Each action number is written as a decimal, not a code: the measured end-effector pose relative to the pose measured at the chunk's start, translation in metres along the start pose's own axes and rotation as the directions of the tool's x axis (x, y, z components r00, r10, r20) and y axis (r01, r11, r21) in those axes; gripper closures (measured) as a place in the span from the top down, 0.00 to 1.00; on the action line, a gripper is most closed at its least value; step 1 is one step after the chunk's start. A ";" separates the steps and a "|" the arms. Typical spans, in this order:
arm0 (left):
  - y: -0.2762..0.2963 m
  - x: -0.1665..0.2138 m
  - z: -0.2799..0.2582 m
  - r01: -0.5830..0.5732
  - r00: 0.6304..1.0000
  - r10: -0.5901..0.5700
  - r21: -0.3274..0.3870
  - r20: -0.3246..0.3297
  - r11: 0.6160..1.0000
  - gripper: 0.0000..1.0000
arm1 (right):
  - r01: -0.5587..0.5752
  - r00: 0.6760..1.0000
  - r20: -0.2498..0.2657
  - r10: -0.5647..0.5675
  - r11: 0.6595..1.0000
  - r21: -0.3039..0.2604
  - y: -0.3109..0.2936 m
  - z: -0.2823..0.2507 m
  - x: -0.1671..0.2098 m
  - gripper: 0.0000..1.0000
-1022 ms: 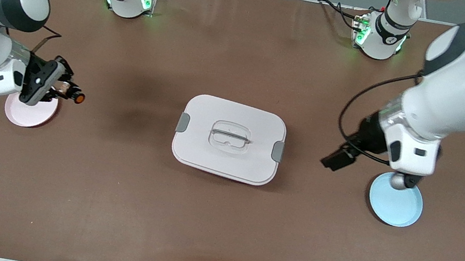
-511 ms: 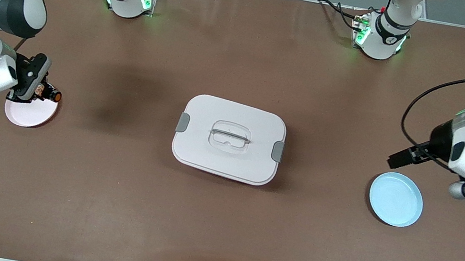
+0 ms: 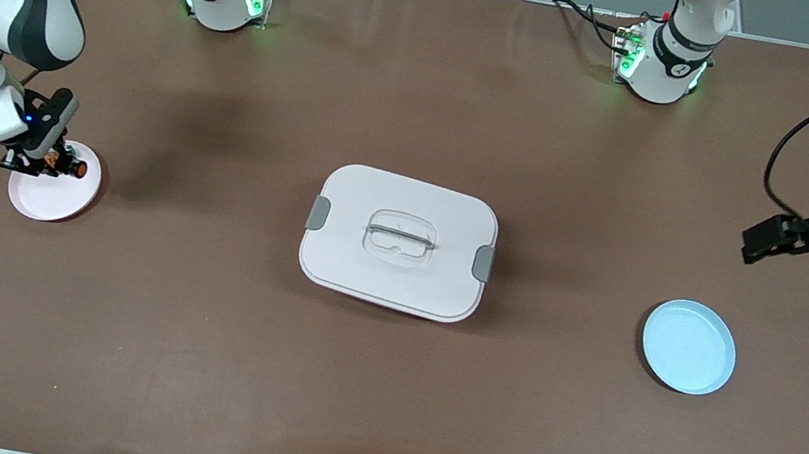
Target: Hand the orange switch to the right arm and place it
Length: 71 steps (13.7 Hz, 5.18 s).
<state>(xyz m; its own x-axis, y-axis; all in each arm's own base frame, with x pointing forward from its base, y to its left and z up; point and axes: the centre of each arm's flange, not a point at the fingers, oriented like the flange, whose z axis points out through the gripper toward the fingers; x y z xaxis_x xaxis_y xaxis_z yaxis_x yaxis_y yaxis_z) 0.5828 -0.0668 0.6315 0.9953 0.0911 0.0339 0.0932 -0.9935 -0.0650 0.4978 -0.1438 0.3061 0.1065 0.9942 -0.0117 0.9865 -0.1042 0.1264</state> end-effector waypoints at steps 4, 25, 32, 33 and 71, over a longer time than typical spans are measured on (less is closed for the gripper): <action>-0.022 -0.035 -0.021 -0.057 0.998 0.057 0.004 -0.013 0.998 1.00 | -0.011 1.000 0.017 0.011 1.000 -0.002 -0.024 0.049 -0.036 0.41; -0.011 -0.055 -0.020 -0.093 0.996 0.093 -0.011 0.015 0.996 1.00 | 0.030 0.999 0.016 -0.030 0.999 0.032 -0.002 0.119 -0.054 0.41; -0.011 -0.057 -0.019 -0.094 0.995 0.094 -0.011 0.030 0.996 1.00 | -0.016 1.000 -0.001 0.016 1.000 0.022 0.003 0.118 -0.058 0.59; -0.011 -0.057 -0.019 -0.094 0.995 0.094 -0.011 0.030 0.996 1.00 | -0.018 1.000 -0.004 0.018 1.000 0.026 0.005 0.116 -0.058 0.70; -0.009 -0.064 -0.026 -0.098 0.994 0.099 -0.018 0.037 0.995 1.00 | -0.992 0.130 0.198 0.972 0.126 0.029 0.108 -0.274 0.116 1.00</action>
<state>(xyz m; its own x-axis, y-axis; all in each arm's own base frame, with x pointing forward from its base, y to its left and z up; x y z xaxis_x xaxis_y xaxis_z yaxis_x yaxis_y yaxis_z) 0.5171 -0.0651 0.6558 0.9999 -0.0049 -0.0092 -0.0054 -0.9988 -0.0496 0.5829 -0.0330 0.5903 0.9969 0.0227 -0.0748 0.0226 -0.9997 -0.0012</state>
